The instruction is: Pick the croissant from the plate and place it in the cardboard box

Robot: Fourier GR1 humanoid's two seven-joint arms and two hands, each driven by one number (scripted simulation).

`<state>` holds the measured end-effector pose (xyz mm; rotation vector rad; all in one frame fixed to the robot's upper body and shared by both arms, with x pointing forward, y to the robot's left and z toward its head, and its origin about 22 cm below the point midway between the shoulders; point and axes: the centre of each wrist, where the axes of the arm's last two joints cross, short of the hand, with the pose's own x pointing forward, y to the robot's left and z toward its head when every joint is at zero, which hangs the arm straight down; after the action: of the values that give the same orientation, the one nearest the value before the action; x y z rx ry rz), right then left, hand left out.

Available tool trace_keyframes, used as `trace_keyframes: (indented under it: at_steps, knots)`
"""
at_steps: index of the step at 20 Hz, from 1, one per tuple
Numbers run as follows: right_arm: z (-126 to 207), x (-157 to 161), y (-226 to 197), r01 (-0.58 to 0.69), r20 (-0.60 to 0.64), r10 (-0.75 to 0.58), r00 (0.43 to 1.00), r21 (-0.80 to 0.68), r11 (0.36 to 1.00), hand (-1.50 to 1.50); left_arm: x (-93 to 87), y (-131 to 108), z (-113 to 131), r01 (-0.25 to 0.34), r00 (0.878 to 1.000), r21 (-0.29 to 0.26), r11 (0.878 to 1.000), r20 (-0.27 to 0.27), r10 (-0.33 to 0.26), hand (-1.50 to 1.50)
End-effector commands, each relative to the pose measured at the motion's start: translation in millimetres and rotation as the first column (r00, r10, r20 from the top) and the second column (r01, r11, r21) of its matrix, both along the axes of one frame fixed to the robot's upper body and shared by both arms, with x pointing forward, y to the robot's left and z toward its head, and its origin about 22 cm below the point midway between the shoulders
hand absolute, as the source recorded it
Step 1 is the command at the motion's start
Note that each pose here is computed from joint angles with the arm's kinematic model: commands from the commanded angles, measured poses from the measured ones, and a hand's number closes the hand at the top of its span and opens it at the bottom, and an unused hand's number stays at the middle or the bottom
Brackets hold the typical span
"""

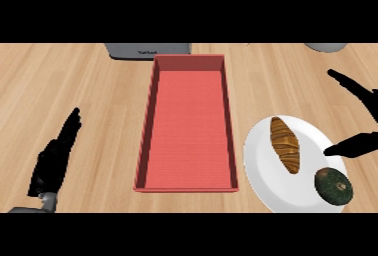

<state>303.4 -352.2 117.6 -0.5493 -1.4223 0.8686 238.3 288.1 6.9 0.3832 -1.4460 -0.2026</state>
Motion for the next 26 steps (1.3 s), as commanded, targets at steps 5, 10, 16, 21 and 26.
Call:
trace_keyframes:
  at_steps: [5,10,16,21,26]
  knots:
    - [31.1,-6.1,46.4,-0.119,-0.280,0.063,0.958,-0.187,0.975,-1.50,-5.9,2.6,3.9,0.008,1.000,-0.017,1.000,-0.011,-0.008,0.00]
    - [15.4,0.0,67.6,-0.076,-0.304,0.008,0.953,-0.211,0.975,-1.50,3.8,-8.9,-18.3,0.010,1.000,-0.012,1.000,0.001,-0.010,0.00]
    - [-10.6,-3.3,84.2,-0.035,-0.321,-0.052,0.946,-0.261,0.965,-1.50,-8.7,-22.9,-5.6,0.007,1.000,-0.005,1.000,0.019,-0.007,0.00]
    - [-14.0,-5.1,88.5,-0.034,-0.351,-0.071,0.934,-0.285,0.958,-1.50,-11.7,-3.3,-3.2,-0.002,1.000,-0.022,1.000,-0.005,0.002,0.00]
    - [-21.7,-16.9,79.8,-0.028,-0.358,-0.072,0.931,-0.267,0.963,-1.50,-2.0,-14.6,-1.8,-0.004,1.000,-0.009,1.000,-0.003,0.004,0.00]
